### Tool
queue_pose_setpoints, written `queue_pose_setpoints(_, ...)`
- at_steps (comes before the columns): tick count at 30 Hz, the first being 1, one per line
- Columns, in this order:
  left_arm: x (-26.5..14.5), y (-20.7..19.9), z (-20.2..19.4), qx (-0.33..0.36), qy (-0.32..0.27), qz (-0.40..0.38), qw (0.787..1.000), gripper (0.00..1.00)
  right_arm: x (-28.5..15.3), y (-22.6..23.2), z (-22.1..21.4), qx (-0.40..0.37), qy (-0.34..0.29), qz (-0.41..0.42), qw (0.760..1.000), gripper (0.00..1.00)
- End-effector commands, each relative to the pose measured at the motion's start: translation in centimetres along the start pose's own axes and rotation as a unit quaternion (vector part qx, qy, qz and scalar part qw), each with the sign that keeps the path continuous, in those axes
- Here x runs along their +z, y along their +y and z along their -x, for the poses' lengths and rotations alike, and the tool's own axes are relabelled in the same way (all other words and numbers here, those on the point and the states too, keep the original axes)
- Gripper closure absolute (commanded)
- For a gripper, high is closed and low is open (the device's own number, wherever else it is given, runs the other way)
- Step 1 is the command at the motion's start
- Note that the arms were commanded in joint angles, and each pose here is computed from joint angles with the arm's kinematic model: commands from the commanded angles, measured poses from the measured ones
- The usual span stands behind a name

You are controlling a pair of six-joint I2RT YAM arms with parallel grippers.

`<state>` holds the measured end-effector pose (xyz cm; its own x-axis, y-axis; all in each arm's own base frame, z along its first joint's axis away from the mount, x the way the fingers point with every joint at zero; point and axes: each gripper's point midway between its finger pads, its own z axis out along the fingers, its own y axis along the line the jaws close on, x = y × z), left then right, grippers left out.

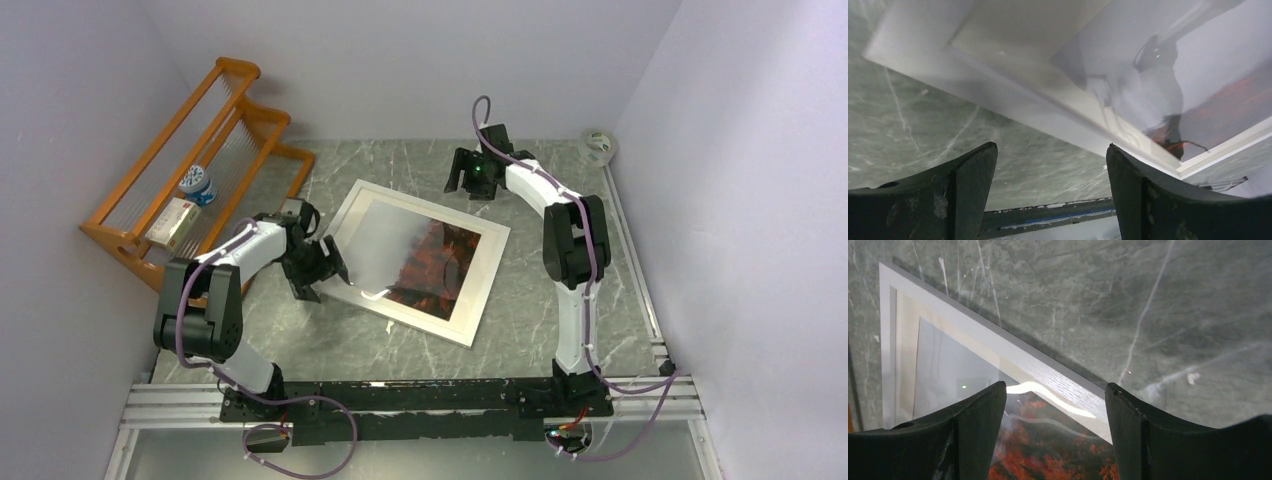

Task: Put the photo into the frame
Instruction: Adjust the photo frame at the center of the board.

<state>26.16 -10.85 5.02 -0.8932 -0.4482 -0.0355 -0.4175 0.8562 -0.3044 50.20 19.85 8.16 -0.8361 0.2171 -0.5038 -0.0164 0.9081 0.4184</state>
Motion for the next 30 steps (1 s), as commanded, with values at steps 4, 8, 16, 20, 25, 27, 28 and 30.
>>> queue_pose_setpoints(4,1.1,-0.3,-1.9,-0.014,0.011,-0.04,0.999,0.15,1.5,0.7,-1.3,0.006,0.035,0.064,0.997,0.25)
queue_pose_setpoints(8,2.1,-1.3,-1.1,-0.008,-0.003,-0.071,0.997,0.15,1.8,-0.1,-2.9,0.017,0.051,0.074,0.996,0.25)
queue_pose_setpoints(16,3.3,-4.2,2.4,0.014,-0.028,-0.119,0.992,0.15,0.8,-2.5,-6.3,0.067,0.088,0.079,0.991,0.26)
queue_pose_setpoints(20,3.6,-6.3,4.5,0.029,-0.033,-0.148,0.988,0.15,-1.0,-2.8,-7.5,0.083,0.082,0.08,0.99,0.26)
queue_pose_setpoints(25,4.1,-8.8,7.4,0.052,-0.042,-0.169,0.983,0.16,-3.4,-3.3,-10.0,0.106,0.086,0.078,0.988,0.28)
queue_pose_setpoints(27,4.4,-9.8,8.6,0.062,-0.04,-0.178,0.981,0.16,-4.3,-3.2,-11.2,0.117,0.09,0.085,0.985,0.31)
queue_pose_setpoints(28,4.8,-10.3,9.0,0.068,-0.034,-0.184,0.98,0.17,-4.7,-3.1,-11.7,0.123,0.091,0.089,0.984,0.32)
queue_pose_setpoints(30,5.1,-11.5,10.1,0.077,-0.033,-0.196,0.977,0.18,-5.6,-2.9,-12.8,0.136,0.094,0.098,0.981,0.36)
